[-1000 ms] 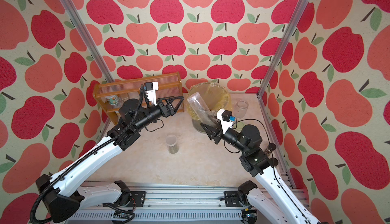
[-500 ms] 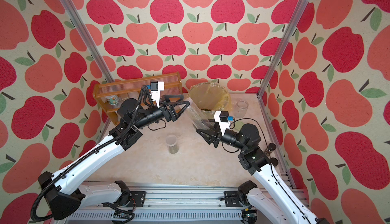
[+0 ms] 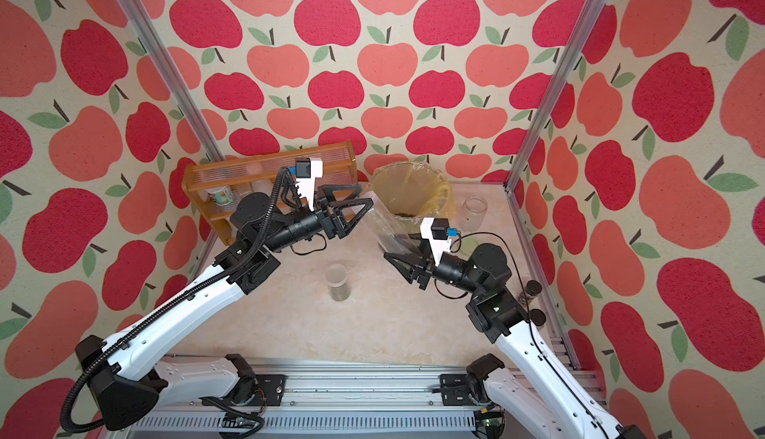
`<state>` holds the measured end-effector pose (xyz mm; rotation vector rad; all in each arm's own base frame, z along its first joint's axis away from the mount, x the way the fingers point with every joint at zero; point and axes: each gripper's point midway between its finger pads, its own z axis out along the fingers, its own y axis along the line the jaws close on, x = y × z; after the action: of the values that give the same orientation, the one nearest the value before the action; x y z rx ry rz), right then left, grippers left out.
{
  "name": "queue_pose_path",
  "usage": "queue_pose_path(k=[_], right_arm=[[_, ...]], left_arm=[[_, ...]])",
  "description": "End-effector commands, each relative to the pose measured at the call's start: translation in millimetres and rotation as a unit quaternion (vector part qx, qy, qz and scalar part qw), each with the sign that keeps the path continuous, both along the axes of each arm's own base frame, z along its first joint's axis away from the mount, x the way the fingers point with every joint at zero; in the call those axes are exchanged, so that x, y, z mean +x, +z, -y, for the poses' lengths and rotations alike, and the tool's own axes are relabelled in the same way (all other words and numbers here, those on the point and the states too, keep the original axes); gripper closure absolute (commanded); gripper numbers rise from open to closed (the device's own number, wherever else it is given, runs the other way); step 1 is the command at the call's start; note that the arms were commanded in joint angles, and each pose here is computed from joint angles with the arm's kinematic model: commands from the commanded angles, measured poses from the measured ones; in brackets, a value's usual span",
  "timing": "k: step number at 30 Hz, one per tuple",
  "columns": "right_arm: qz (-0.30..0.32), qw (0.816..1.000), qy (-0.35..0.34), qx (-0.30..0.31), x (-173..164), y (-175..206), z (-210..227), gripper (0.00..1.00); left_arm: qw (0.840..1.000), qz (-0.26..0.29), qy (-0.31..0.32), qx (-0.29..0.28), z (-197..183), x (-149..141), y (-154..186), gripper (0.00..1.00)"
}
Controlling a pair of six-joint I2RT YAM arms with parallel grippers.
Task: Empty moldy mung beans from jars
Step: Unscrew the lid from the jar.
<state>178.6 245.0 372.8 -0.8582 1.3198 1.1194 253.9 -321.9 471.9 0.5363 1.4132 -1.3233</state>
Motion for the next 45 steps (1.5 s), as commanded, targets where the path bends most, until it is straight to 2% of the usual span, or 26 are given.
queue_pose_path(k=[1, 19, 21, 28, 33, 45], right_arm=[[0.021, 1.000, 0.003, 0.010, -7, 7, 4, 0.55], [0.027, 0.999, -0.021, 0.007, -2, 4, 8, 0.55], [0.028, 0.999, -0.028, 0.006, -1, 3, 9, 0.55], [0.036, 0.998, -0.055, 0.010, 3, 5, 15, 0.55], [0.035, 0.996, -0.080, 0.013, 10, 8, 20, 0.56], [0.040, 0.993, -0.109, 0.006, 21, 10, 22, 0.56]], left_arm=[[1.000, 0.011, 0.000, -0.003, 4, 2, 10, 0.16], [1.000, -0.018, -0.013, 0.001, 20, 15, 9, 0.20], [1.000, -0.025, -0.016, 0.006, 24, 17, 7, 0.24], [0.999, -0.044, -0.011, 0.026, 29, 22, -2, 0.29], [0.998, -0.051, -0.005, 0.025, 30, 24, -3, 0.39], [0.995, -0.077, 0.010, 0.061, 45, 31, -8, 0.47]])
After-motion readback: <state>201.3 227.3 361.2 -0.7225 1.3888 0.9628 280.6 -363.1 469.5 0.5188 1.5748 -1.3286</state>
